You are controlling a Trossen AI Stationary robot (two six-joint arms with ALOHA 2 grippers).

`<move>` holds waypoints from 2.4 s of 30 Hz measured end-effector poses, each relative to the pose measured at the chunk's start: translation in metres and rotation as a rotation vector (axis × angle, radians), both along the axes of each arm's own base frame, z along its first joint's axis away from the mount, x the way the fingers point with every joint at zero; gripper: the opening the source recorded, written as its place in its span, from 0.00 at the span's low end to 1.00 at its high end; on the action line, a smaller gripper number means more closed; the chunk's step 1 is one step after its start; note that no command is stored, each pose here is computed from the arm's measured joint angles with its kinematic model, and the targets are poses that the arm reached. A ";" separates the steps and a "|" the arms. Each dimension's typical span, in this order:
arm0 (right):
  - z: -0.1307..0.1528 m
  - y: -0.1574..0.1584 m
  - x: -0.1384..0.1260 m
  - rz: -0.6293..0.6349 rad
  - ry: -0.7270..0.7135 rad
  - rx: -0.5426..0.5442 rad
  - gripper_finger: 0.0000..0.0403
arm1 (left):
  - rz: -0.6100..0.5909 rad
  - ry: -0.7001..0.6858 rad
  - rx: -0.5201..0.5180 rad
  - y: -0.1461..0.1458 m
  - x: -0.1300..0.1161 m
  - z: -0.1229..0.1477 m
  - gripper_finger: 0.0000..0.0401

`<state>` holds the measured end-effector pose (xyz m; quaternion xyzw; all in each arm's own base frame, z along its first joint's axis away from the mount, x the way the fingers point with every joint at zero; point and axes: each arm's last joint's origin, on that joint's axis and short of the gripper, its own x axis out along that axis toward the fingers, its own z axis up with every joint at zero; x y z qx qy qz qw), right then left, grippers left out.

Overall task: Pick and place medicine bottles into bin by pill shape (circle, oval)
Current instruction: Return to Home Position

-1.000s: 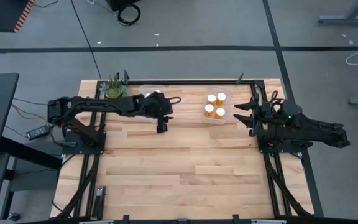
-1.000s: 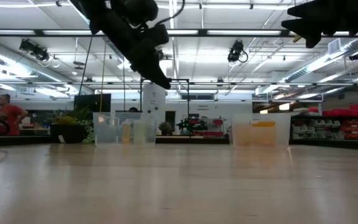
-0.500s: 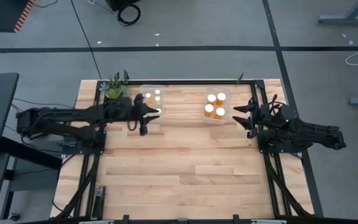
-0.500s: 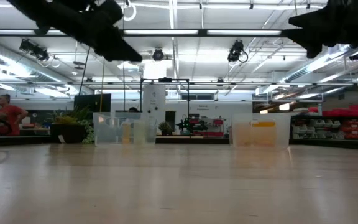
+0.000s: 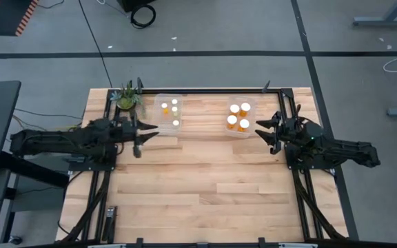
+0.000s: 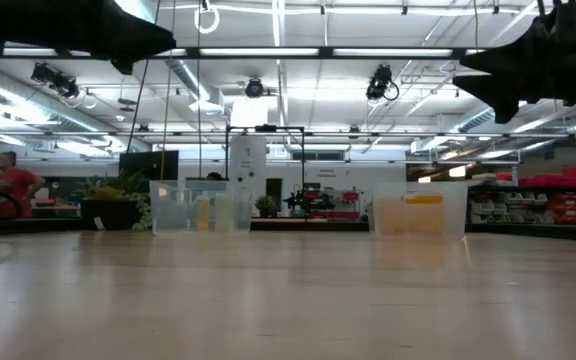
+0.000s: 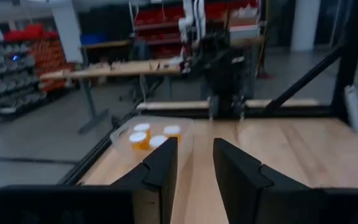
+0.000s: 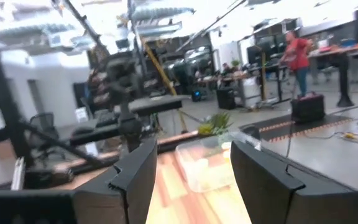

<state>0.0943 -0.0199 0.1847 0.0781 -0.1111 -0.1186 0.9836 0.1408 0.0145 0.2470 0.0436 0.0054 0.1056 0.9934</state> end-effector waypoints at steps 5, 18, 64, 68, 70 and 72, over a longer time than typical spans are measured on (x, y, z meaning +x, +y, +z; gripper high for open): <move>0.001 -0.001 0.000 -0.028 -0.010 0.003 0.53 | -0.028 -0.111 0.008 -0.005 -0.022 -0.008 0.27; 0.000 -0.001 0.000 -0.009 -0.036 0.123 0.53 | -0.168 -0.274 -0.026 -0.011 -0.051 -0.042 0.15; -0.001 -0.001 0.000 -0.011 -0.015 0.120 0.53 | -0.377 -0.165 -0.401 -0.023 -0.048 -0.055 0.10; -0.001 -0.001 0.000 -0.011 -0.015 0.120 0.53 | -0.376 -0.165 -0.401 -0.023 -0.048 -0.055 0.10; -0.001 -0.001 0.000 -0.011 -0.015 0.120 0.53 | -0.376 -0.165 -0.401 -0.023 -0.048 -0.055 0.09; -0.001 -0.001 0.000 -0.011 -0.015 0.120 0.53 | -0.376 -0.165 -0.401 -0.023 -0.048 -0.055 0.08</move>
